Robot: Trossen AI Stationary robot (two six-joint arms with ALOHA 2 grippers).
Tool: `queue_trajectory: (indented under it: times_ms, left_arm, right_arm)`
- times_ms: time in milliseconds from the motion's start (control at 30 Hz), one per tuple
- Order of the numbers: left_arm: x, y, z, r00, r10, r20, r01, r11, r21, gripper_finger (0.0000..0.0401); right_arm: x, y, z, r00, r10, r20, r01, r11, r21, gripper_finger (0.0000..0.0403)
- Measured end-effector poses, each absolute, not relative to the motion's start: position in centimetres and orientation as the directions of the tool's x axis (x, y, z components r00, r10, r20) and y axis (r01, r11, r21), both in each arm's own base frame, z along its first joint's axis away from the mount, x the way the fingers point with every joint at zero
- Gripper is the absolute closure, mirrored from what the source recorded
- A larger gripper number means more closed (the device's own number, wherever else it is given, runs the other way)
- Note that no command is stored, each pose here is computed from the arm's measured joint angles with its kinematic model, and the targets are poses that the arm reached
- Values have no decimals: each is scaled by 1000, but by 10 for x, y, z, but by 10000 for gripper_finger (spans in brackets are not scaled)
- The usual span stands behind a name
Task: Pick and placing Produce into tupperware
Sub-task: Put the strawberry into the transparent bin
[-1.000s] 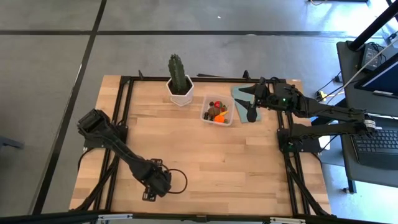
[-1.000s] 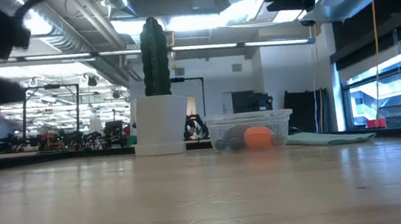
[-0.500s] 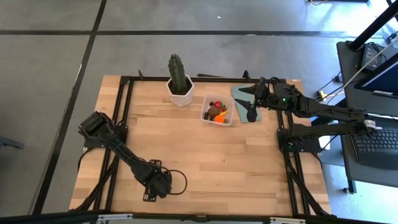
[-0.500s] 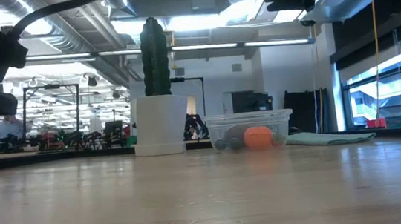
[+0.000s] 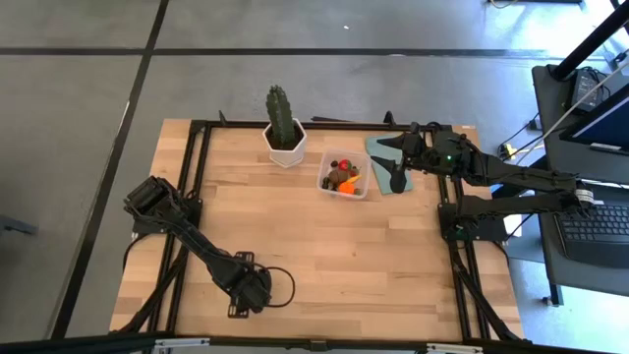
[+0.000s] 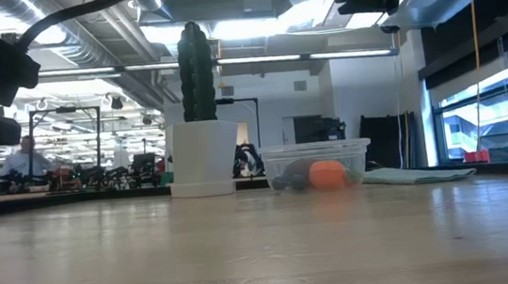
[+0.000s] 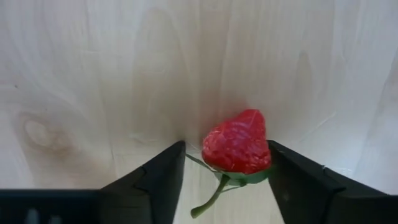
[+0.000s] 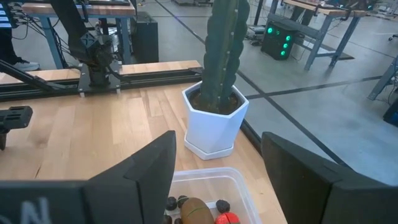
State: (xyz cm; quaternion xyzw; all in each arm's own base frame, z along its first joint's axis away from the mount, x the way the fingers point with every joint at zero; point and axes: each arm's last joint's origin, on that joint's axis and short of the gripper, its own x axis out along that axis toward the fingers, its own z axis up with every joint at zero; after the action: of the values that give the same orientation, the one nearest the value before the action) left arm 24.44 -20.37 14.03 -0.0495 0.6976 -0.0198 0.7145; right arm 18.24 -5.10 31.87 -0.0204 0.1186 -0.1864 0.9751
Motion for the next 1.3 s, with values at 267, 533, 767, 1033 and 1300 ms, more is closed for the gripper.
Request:
queue_trajectory:
  times_ms: [267, 533, 767, 1033, 1300]
  left_arm:
    - [244, -203, 140, 22, -86, -996, -43, 995, -87, 271]
    - [245, -202, 140, 22, -91, -996, -64, 994, -92, 284]
    - [255, -184, 149, -22, -200, -979, -74, 977, -198, 284]
    - [284, -127, 188, -44, -657, -752, -107, 752, -651, 274]
    - [336, -49, 217, 324, -828, -458, 90, 509, -856, 286]
  right_arm:
    - [182, -51, 319, 902, -368, -224, 359, 930, -84, 164]
    - [182, -51, 319, 902, -368, -224, 359, 930, -83, 164]
    - [182, -51, 319, 903, -368, -223, 359, 930, -82, 164]
    - [183, -51, 323, 912, -371, -178, 363, 929, -76, 164]
    - [182, -51, 338, 919, -372, -131, 365, 928, -76, 164]
